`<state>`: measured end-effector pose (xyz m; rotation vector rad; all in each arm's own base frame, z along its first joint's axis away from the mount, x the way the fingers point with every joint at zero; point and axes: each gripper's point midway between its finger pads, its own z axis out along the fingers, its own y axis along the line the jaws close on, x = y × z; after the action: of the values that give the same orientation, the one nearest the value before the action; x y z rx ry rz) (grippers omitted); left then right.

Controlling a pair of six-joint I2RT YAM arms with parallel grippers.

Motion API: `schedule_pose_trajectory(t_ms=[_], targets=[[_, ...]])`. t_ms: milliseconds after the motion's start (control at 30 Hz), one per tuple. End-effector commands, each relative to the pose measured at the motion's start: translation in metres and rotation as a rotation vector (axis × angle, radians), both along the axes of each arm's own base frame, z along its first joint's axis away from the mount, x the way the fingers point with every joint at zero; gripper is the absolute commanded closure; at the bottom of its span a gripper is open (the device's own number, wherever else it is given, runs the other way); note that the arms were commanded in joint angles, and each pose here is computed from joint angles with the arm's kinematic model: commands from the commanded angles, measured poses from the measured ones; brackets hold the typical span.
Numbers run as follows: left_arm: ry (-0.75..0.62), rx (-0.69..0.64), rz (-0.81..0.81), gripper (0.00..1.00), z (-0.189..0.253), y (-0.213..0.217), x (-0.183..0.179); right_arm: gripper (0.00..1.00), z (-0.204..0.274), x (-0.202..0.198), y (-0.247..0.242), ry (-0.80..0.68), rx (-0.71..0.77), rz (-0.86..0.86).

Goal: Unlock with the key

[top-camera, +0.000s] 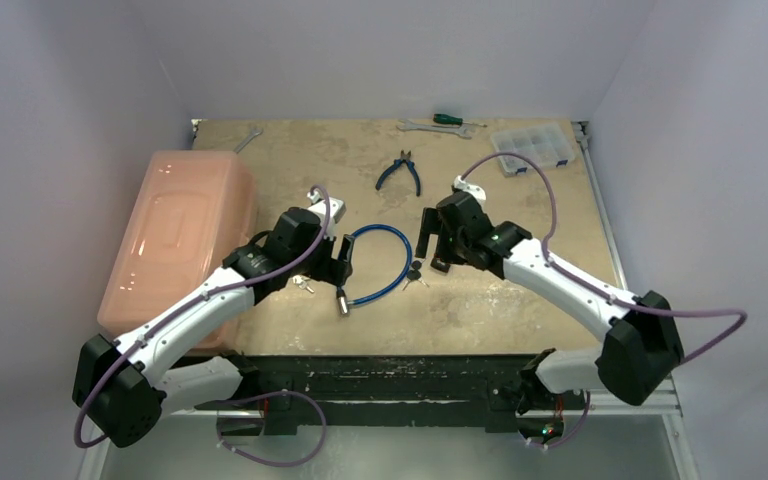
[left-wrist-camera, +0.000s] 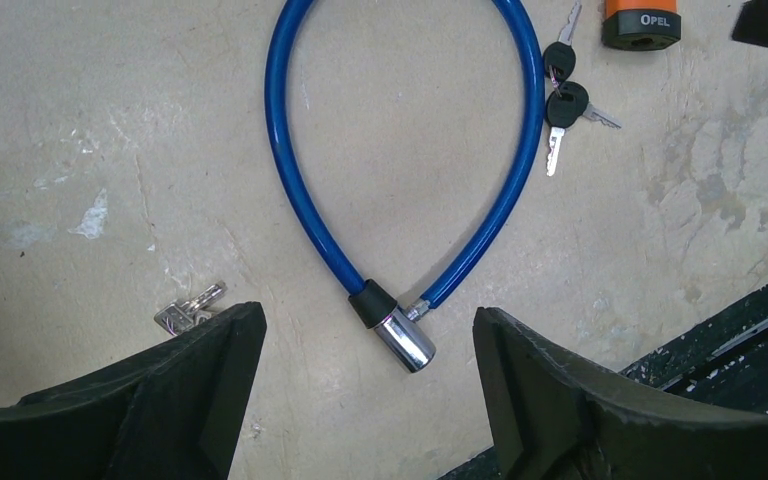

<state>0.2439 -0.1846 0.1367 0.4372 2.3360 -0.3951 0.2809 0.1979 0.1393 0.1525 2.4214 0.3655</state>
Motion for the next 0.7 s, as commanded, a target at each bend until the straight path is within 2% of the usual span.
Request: schedule_pose_trajectory(t_ms=[0, 233, 667], targets=[[-0.068, -0.036, -0.009, 0.19, 0.026, -0.005, 0.006, 0.01, -0.005, 0.010, -0.010, 0.010, -0.077, -0.149], [-0.071, -0.041, -0.010, 0.20, 0.028, -0.005, 0.006, 0.02, -0.030, 0.023, -0.015, 0.048, -0.151, -0.247], [-0.075, -0.040, -0.009, 0.22, 0.028, -0.004, 0.005, 0.20, -0.078, 0.049, -0.022, 0.109, -0.241, -0.276]])
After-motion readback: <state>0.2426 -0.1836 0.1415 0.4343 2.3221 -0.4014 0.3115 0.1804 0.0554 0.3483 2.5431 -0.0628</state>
